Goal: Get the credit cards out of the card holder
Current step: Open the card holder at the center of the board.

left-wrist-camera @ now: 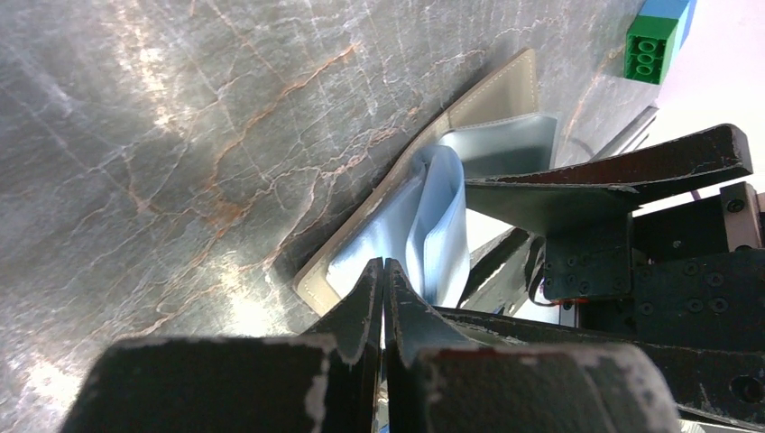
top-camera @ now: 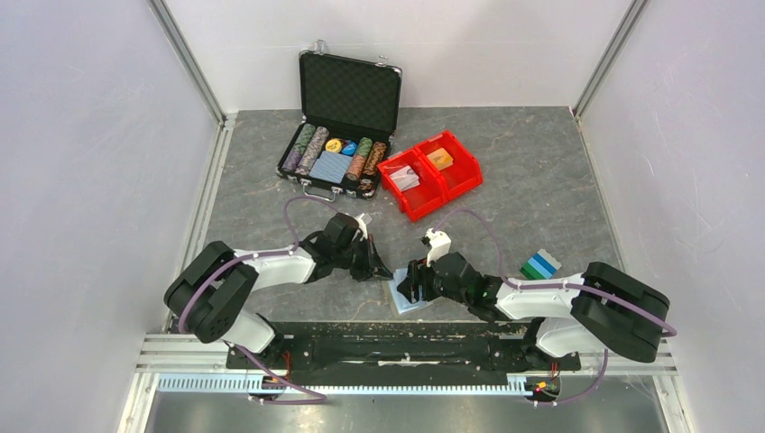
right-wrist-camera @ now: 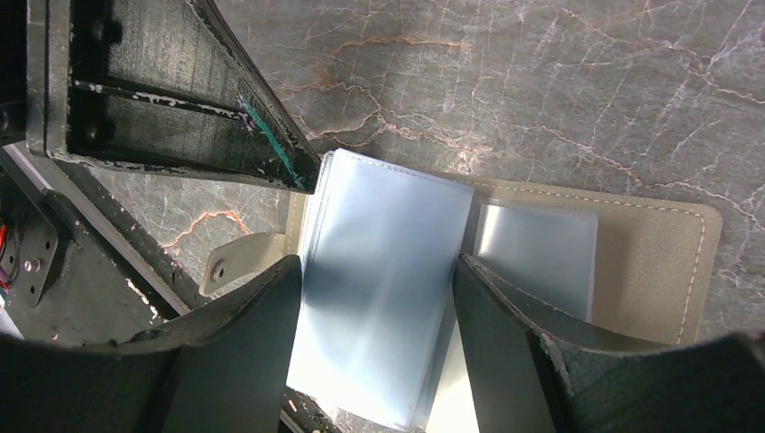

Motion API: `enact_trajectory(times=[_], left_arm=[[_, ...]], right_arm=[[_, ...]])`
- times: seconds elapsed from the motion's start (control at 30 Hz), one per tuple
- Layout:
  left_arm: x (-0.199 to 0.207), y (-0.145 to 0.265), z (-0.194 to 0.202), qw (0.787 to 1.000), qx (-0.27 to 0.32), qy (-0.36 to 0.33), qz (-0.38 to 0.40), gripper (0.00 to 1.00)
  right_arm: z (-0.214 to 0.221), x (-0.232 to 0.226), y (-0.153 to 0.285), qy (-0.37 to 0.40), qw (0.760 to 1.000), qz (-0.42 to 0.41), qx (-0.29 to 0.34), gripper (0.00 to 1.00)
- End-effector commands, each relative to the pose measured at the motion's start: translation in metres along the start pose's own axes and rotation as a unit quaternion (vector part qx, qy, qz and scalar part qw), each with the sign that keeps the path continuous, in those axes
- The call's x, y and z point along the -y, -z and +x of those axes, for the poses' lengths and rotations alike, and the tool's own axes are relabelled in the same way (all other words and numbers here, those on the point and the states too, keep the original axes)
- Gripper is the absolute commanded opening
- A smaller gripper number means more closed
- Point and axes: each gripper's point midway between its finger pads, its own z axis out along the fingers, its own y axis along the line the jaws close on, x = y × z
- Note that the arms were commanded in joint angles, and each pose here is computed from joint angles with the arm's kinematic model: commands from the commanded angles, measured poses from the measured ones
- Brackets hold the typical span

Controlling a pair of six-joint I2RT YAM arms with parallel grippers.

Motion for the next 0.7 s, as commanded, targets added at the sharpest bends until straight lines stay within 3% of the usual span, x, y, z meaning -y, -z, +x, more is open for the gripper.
enact_trajectory(times=[0.0,0.37,0.57,0.67], left_arm=[[0.027,-0.002,-0.009,0.999,0.003,-0.002,0.047,0.04],[0.031,-0.006,-0.003,0.998,-0.013,-0.002,0.057,0.05],[0.042,-0.006,-0.003,0.997,-0.019,-0.001,0.076,0.05],[0.05,-0.006,-0.003,0.996,-0.022,-0.006,0.09,0.06]], right_arm=[[-0.006,-0.006,0.002,-0.008,1.0,-0.014,0.013,0.64],[-0.011,-0.008,0.004,-0.007,1.0,-0.017,0.019,0.65],[-0.017,-0.009,0.007,0.0,1.0,-0.008,0.017,0.83],[-0.025,-0.005,0.012,0.025,1.0,0.013,0.014,0.87]])
